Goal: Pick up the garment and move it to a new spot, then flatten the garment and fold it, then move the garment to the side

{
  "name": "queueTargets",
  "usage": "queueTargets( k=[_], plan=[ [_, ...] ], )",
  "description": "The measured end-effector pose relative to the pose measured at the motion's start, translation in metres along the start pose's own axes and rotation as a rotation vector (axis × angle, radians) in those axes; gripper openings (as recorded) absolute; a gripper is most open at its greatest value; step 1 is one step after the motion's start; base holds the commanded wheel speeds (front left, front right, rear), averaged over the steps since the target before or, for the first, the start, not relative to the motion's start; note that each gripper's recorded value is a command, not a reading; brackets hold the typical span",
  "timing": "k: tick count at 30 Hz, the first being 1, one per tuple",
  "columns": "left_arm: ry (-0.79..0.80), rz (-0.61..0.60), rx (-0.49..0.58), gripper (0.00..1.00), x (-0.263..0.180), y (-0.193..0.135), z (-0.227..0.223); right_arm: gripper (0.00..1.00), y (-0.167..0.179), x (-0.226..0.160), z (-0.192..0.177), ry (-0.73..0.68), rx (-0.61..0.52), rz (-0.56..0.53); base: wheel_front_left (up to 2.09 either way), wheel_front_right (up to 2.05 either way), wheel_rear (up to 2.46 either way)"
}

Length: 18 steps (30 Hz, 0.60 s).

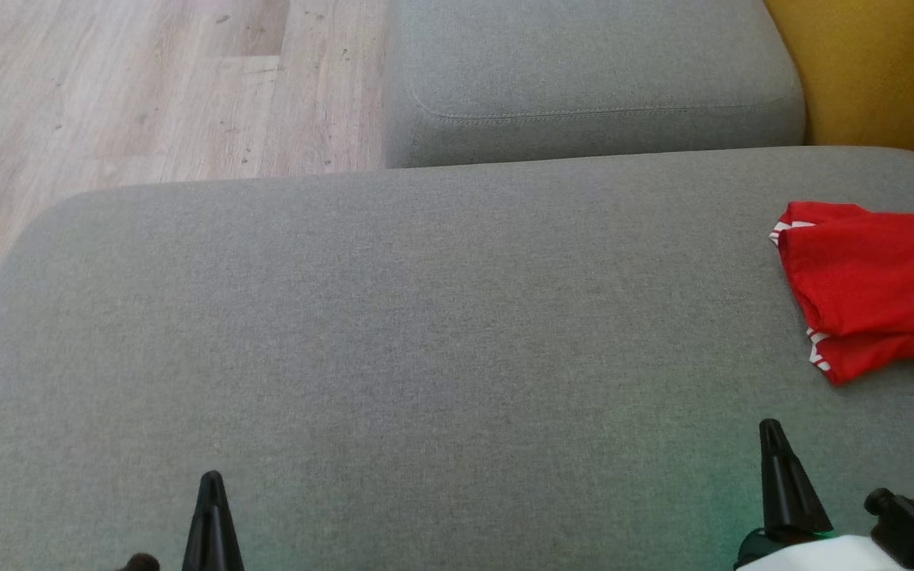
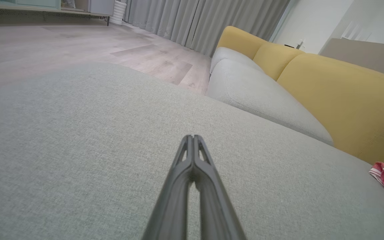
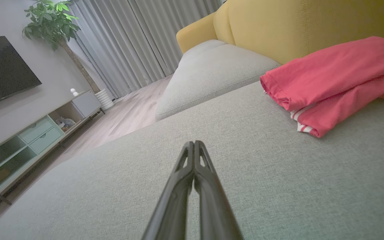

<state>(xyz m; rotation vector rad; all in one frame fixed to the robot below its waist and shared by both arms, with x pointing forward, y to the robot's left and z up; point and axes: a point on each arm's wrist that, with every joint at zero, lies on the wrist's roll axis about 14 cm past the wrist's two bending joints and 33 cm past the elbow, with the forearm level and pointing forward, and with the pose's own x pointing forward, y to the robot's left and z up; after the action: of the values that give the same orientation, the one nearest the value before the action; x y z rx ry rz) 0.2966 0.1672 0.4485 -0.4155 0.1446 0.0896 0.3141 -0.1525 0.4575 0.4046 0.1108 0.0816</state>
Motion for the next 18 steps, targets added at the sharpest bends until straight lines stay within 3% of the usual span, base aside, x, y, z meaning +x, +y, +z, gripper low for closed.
queueTargets(
  k=[18],
  plan=[
    [0.036,0.013,-0.204,0.00,0.013,0.005,0.000,0.00,-0.012,0.009,0.006,-0.010,0.210,-0.051,0.00,0.00,0.00]
  ],
)
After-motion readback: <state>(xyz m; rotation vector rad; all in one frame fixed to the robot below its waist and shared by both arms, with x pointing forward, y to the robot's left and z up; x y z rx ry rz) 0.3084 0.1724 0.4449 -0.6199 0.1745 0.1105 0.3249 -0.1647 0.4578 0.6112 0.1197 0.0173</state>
